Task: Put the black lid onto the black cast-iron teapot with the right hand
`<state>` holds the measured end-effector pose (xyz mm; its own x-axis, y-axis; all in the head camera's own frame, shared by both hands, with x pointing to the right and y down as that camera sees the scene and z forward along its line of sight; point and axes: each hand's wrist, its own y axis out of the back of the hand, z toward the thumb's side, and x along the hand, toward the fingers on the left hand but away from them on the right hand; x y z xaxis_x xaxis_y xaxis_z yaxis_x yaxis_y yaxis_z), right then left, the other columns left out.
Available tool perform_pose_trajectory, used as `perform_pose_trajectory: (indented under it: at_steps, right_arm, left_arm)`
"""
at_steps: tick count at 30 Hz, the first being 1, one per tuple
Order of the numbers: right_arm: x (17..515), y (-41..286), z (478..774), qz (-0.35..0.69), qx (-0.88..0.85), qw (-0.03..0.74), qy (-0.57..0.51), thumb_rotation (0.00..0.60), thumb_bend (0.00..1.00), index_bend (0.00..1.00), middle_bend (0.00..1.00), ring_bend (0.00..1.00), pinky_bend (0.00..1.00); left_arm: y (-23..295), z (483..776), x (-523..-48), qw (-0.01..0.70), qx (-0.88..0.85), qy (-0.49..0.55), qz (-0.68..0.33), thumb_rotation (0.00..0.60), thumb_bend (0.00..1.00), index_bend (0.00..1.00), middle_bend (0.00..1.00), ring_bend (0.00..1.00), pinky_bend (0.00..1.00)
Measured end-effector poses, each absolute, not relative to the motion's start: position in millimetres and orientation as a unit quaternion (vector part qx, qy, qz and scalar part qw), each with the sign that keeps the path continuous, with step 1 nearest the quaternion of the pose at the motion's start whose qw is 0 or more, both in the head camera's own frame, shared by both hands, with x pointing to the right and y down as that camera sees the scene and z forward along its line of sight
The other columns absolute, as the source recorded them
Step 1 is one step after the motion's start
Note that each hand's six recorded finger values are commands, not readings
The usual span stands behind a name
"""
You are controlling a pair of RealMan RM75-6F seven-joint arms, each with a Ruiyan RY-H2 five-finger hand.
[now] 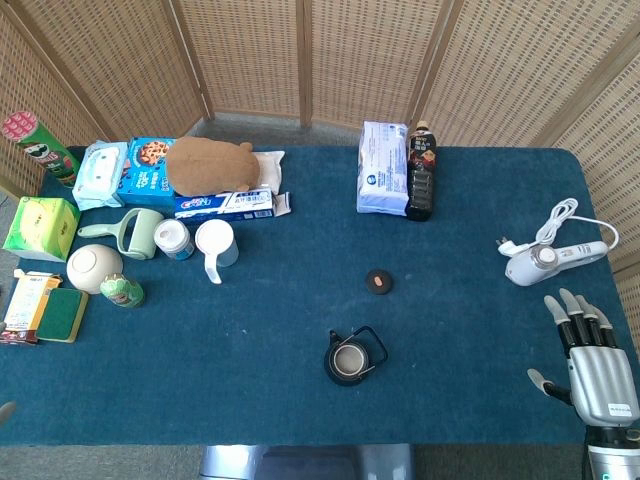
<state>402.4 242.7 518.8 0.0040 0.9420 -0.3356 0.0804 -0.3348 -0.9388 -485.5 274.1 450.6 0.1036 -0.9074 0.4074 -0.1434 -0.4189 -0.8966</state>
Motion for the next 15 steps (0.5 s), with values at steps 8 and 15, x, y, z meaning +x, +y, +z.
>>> perform_pose_trajectory:
  at_steps: [8, 15]
  right_arm:
    - [401, 242, 519, 0.551, -0.602, 0.382, -0.433, 0.600, 0.00, 0.12, 0.03, 0.04, 0.00]
    - [390, 223, 533, 0.524, -0.634, 0.367, -0.434, 0.600, 0.10, 0.18, 0.05, 0.05, 0.00]
  left_arm:
    - [274, 450, -486, 0.354, -0.652, 0.407, -0.533, 0.600, 0.17, 0.00, 0.00, 0.00, 0.07]
    - [273, 450, -487, 0.351, -0.647, 0.414, -0.535, 0.600, 0.17, 0.00, 0.00, 0.00, 0.07]
